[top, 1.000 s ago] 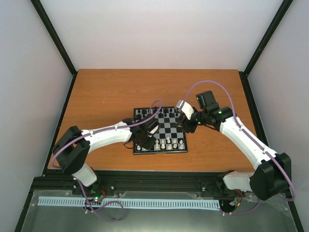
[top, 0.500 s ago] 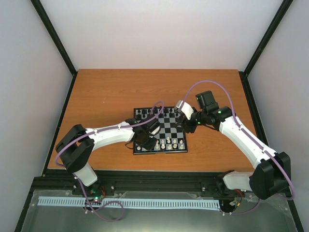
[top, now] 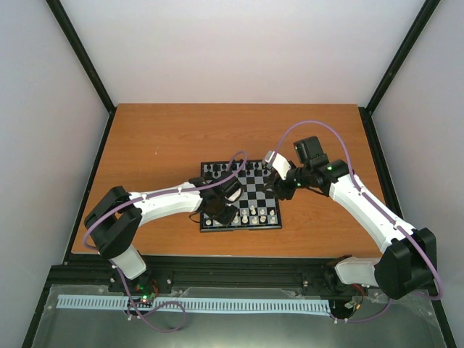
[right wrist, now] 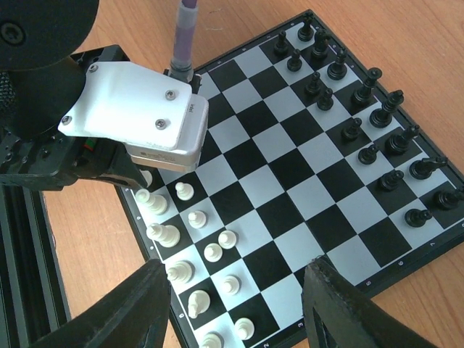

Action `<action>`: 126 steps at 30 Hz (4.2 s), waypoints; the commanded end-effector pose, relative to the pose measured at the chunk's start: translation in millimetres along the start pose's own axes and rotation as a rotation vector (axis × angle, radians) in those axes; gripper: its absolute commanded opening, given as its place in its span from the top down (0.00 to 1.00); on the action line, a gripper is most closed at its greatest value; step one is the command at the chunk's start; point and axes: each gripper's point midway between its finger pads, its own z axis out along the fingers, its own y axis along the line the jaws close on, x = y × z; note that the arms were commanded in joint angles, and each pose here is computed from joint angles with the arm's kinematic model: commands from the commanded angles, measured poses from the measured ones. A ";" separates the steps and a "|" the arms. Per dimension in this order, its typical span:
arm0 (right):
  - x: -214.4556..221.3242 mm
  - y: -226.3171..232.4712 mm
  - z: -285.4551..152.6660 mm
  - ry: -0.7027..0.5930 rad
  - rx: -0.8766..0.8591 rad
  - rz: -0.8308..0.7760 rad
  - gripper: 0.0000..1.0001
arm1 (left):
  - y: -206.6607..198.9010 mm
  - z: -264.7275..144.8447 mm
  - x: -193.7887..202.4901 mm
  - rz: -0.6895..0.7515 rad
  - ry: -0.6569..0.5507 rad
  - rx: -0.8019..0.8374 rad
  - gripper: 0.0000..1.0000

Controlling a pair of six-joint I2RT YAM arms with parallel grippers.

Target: Set up the chess pieces on the board

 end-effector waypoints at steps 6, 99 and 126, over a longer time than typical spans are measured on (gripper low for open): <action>1.2 -0.2 -0.5 0.001 -0.004 -0.007 0.49 | -13.7 -38.3 -26.3 0.039 -0.098 0.015 0.66; 38.4 -3.4 131.1 0.456 -0.081 -0.064 0.90 | 83.3 -173.7 -76.7 -0.078 -0.517 -0.199 0.35; 21.6 74.0 184.5 0.507 -0.201 -0.260 0.92 | 138.9 -208.7 -73.0 -0.337 -0.640 -0.236 0.34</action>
